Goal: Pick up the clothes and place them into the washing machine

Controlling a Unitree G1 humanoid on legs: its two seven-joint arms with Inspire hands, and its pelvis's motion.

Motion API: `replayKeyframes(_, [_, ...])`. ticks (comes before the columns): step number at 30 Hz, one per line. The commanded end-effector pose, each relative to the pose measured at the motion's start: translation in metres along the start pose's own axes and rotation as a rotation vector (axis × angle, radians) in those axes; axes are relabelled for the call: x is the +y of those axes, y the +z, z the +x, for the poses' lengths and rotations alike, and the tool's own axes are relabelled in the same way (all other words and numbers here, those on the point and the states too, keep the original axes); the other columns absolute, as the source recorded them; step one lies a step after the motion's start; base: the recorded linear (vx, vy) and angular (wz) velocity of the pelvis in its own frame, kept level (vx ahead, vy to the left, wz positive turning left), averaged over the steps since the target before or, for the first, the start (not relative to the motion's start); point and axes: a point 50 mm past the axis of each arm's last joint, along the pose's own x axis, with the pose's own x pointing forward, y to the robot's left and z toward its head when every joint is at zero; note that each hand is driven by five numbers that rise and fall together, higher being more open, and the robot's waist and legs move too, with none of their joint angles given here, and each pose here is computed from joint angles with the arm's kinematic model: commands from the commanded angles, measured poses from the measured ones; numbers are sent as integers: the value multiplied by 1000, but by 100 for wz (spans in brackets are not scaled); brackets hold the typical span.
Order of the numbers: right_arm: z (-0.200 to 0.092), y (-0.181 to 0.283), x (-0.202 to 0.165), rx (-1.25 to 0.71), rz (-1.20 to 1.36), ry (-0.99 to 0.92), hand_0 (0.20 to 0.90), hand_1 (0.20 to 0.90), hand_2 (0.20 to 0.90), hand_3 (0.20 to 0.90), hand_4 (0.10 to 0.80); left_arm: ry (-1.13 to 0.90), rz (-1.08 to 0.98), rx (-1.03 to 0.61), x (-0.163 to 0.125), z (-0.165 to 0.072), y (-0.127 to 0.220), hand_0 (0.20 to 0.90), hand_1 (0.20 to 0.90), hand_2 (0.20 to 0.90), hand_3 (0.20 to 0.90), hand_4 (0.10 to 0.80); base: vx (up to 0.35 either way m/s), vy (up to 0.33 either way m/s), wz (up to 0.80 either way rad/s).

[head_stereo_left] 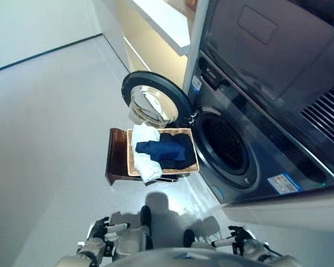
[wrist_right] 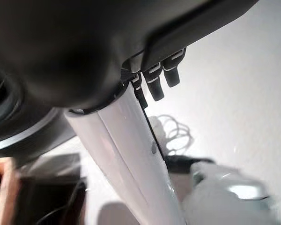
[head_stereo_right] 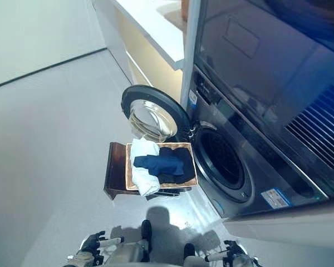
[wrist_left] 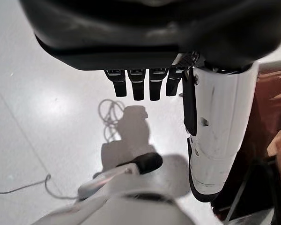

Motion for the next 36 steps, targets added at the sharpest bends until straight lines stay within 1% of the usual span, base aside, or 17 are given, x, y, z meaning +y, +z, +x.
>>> replayKeyframes(1, [4, 28, -32, -109, 20, -100, 900, 900, 900, 900, 800, 27, 25, -4, 3, 0, -2, 900, 900, 900, 900, 800, 105, 70, -16])
replayKeyframes(6, [4, 35, -31, -133, 41, -98, 900, 900, 900, 900, 800, 21, 49, -19, 2, 1, 4, 900, 900, 900, 900, 800, 79, 52, 5])
replayKeyframes(11, [4, 24, -30, -94, 36, -86, 900, 900, 900, 900, 800, 6, 81, -22, 1, 1, 4, 900, 900, 900, 900, 800, 130, 112, 12])
replayKeyframes(14, [4, 22, -30, -85, 43, -80, 900, 900, 900, 900, 800, 3, 99, -18, 5, 1, 4, 900, 900, 900, 900, 800, 190, 197, 14])
replayKeyframes(16, [4, 22, -26, -91, 17, -65, 900, 900, 900, 900, 800, 21, 116, -20, 13, 2, 4, 900, 900, 900, 900, 800, 271, 196, 8])
replayKeyframes(18, [3, 20, -20, -92, 5, -50, 900, 900, 900, 900, 800, 34, 131, -14, 17, 2, 2, 900, 900, 900, 900, 800, 235, 38, -1])
replayKeyframes(21, [2, 26, -11, -126, -41, -27, 900, 900, 900, 900, 800, 43, 154, -36, 19, 3, 8, 900, 900, 900, 900, 800, 207, -46, 33])
replayKeyframes(23, [1, 23, -6, -127, -75, -14, 900, 900, 900, 900, 800, 44, 161, -46, 18, 3, 12, 900, 900, 900, 900, 800, 148, -63, 44])
replayKeyframes(25, [1, 28, -3, -147, -159, -8, 900, 900, 900, 900, 800, 36, 175, -60, 13, 3, 15, 900, 900, 900, 900, 800, 102, -112, 36])
replayKeyframes(26, [1, 26, -2, -144, -182, -2, 900, 900, 900, 900, 800, 20, 195, -71, 7, 3, 17, 900, 900, 900, 900, 800, 85, -91, 13])
replayKeyframes(27, [1, 26, -2, -144, -182, -2, 900, 900, 900, 900, 800, 20, 195, -71, 7, 3, 17, 900, 900, 900, 900, 800, 110, -54, 22])
replayKeyframes(29, [2, 33, -8, -176, -208, -20, 900, 900, 900, 900, 800, -8, 261, -94, 0, 2, 20, 900, 900, 900, 900, 800, 78, -28, 35])
replayKeyframes(32, [2, 44, -17, -216, -227, -52, 900, 900, 900, 900, 800, 3, 266, -98, 1, 2, 20, 900, 900, 900, 900, 800, 45, -31, 10])
replayKeyframes(36, [1, 58, -20, -280, -224, -76, 900, 900, 900, 900, 800, -1, 275, -73, -1, 1, 12, 900, 900, 900, 900, 800, 56, -19, 10])
